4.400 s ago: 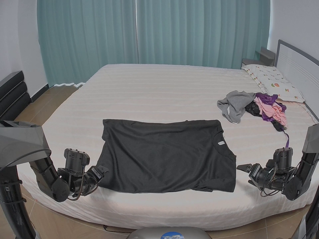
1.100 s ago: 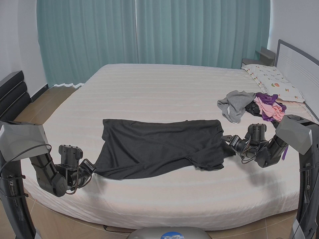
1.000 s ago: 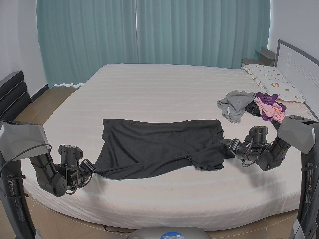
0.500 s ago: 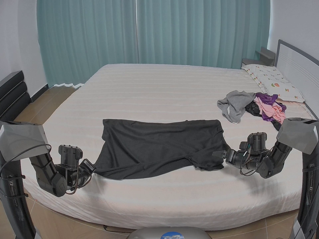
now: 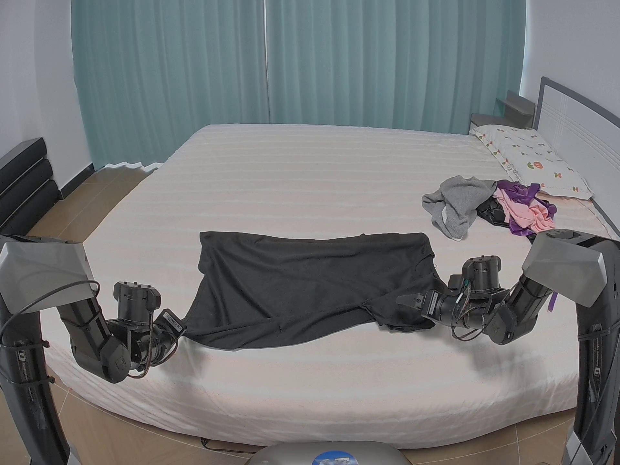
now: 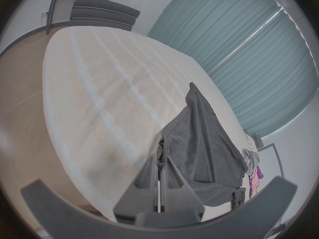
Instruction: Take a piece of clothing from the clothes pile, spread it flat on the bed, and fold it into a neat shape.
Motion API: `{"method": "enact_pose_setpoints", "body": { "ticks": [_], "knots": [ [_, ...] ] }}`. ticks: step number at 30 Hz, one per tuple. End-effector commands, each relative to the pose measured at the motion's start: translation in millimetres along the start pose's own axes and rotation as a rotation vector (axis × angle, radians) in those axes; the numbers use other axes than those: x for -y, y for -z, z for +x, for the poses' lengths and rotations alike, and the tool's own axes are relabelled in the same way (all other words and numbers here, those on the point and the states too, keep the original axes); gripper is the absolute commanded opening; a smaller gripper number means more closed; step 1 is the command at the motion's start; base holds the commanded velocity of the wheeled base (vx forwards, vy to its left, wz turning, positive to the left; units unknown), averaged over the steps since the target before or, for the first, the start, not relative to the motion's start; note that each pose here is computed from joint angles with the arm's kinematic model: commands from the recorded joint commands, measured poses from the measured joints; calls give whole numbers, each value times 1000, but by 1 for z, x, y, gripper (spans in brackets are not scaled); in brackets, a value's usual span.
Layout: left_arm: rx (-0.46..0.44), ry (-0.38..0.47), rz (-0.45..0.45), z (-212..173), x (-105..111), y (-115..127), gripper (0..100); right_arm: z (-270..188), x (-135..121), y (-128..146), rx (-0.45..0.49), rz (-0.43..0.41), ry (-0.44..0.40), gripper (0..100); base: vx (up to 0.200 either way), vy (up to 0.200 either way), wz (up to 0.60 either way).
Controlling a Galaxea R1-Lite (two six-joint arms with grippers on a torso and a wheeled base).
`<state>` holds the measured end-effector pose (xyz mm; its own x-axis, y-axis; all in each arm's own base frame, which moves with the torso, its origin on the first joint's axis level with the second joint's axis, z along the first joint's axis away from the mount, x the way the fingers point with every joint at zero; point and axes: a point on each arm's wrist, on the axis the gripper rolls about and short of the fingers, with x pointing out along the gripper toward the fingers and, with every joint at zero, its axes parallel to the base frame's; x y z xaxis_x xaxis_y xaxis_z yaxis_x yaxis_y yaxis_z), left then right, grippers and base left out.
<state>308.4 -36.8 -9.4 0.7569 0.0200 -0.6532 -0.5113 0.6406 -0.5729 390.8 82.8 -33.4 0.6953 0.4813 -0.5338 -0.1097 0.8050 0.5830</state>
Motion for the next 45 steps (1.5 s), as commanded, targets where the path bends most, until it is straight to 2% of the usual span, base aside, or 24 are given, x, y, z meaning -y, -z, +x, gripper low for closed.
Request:
{"method": "enact_pose_setpoints", "body": {
  "ticks": [1, 2, 3, 11, 22, 26, 29, 34, 39, 45],
  "knots": [
    [1, 1, 0, 0, 0, 0, 0, 0, 2, 0, 1, -6, 6, 100, 0, 0, 0],
    [1, 1, 0, 0, 0, 0, 0, -1, 3, 1, -2, -7, 10, 100, 0, 0, 0],
    [0, 0, 0, -1, 0, 0, 0, -1, 3, 0, 1, -6, 14, 0, 0, 0, 0],
    [1, 1, 0, -1, 0, 0, 0, -21, 12, -8, 39, 14, 67, 0, 0, 0, 0],
    [23, 32, 0, -17, 7, -7, 0, -89, 5, -10, 76, 44, 0, 0, 0, 0, 0],
    [38, 47, 12, -26, 9, -11, 0, -122, 3, 2, 60, 62, -11, 0, 0, 0, 0],
    [28, 34, 68, -32, 7, -10, 0, -149, 2, 13, 40, 85, -35, 0, 0, 0, 0],
    [12, 13, 98, -39, 5, -9, 0, -179, -1, 24, 28, 107, -48, 0, 0, 0, 0],
    [-30, -39, 155, -47, 1, -8, 0, -196, 0, 52, -38, 138, -14, 0, 0, 0, 0],
    [-51, -63, 169, -47, -2, -5, 0, -209, 7, 81, -125, 138, 35, 0, 0, 0, 0]
  ]
}}
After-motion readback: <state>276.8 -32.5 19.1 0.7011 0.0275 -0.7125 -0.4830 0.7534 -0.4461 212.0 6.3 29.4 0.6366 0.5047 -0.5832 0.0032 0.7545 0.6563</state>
